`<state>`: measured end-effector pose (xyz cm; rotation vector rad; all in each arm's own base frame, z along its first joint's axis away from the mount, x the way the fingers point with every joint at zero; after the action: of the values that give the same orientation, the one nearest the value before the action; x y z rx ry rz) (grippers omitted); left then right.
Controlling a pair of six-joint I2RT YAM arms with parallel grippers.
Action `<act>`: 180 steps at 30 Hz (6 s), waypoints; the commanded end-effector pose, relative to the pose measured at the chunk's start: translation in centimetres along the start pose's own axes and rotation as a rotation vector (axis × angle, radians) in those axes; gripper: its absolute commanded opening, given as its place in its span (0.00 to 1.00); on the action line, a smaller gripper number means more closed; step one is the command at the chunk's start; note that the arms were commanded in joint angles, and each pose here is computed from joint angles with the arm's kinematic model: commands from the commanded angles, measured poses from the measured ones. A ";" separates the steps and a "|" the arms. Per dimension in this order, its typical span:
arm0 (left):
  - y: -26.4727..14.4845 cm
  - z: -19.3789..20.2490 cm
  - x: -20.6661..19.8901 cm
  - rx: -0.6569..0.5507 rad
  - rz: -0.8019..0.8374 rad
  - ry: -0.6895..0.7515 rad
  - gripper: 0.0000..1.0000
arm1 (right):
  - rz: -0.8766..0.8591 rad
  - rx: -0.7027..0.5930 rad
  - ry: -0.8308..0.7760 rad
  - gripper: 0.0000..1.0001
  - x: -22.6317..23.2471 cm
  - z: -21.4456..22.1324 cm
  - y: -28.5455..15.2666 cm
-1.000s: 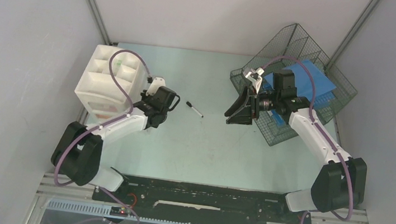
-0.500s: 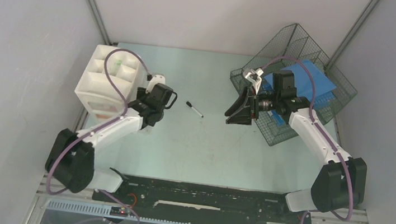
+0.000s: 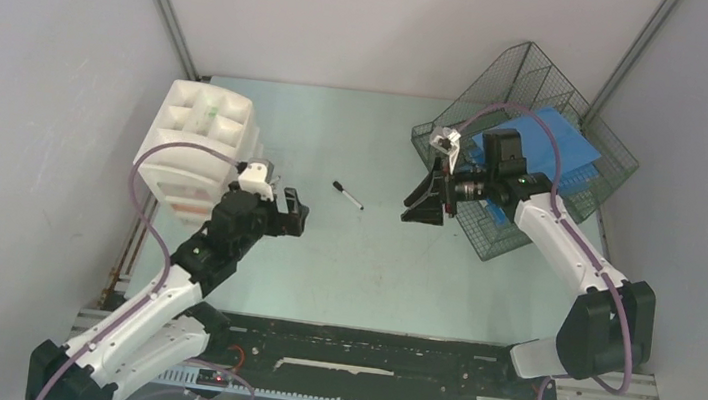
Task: Organize the desk
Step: Place the stationery in the drawer, then pick up the stationery from the center of the board, then place the stationery in the drawer, then close the drawer in the storage box.
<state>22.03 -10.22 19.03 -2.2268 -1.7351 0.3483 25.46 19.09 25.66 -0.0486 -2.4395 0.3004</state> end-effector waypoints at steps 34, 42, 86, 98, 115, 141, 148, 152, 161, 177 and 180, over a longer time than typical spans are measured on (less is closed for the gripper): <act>-9.7 -3.4 0.2 -0.207 0.137 -0.126 1.00 | 0.661 0.544 -0.048 0.62 -17.1 -0.1 17.4; -9.1 -3.5 0.2 -0.192 0.126 -0.118 1.00 | 0.720 0.542 -0.048 0.58 -19.5 0.2 18.6; -4.7 -1.4 -5.2 -0.322 0.514 -0.414 1.00 | 0.525 0.451 0.029 0.00 -11.3 2.0 10.6; -2.7 -1.9 -6.6 -0.365 0.534 -0.580 1.00 | 0.219 0.296 0.133 0.00 -5.8 -0.2 9.8; 2.0 -3.5 -9.5 -0.304 0.488 -0.758 0.70 | 0.001 0.248 0.224 0.00 -2.8 -1.0 9.6; 2.4 -0.2 -3.6 -0.103 0.019 -0.415 0.00 | 0.105 0.235 0.092 0.99 -2.4 -1.8 7.2; 2.8 -0.7 2.5 0.151 -0.409 -0.062 0.00 | 0.115 0.232 0.083 1.00 -2.4 -1.9 7.1; 4.3 -2.2 3.9 0.253 -0.563 0.102 0.00 | 0.112 0.239 0.078 1.00 -2.2 -1.7 7.3; 8.1 -3.2 5.0 0.358 -0.720 0.312 0.15 | 0.111 0.243 0.073 1.00 -2.0 -1.6 7.3; 8.0 -3.5 2.6 0.343 -0.434 0.232 0.43 | 0.104 0.248 0.066 1.00 -1.9 -1.6 7.3; 8.3 -2.9 1.7 0.334 -0.342 0.211 0.15 | 0.105 0.248 0.064 1.00 -2.0 -1.6 7.4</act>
<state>30.89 -9.07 17.90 -1.4274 -1.8052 0.2408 28.21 26.52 22.69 -0.0886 -2.2661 0.6468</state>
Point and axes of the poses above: each gripper's point midway between its finger pads, its own y axis out along the fingers, its own x axis along the line the jaws close on, z = x × y, the point moved 6 cm from there along -y, back along the fingers, and after that the axes turned 13 degrees about y, right-handed, at the moved point
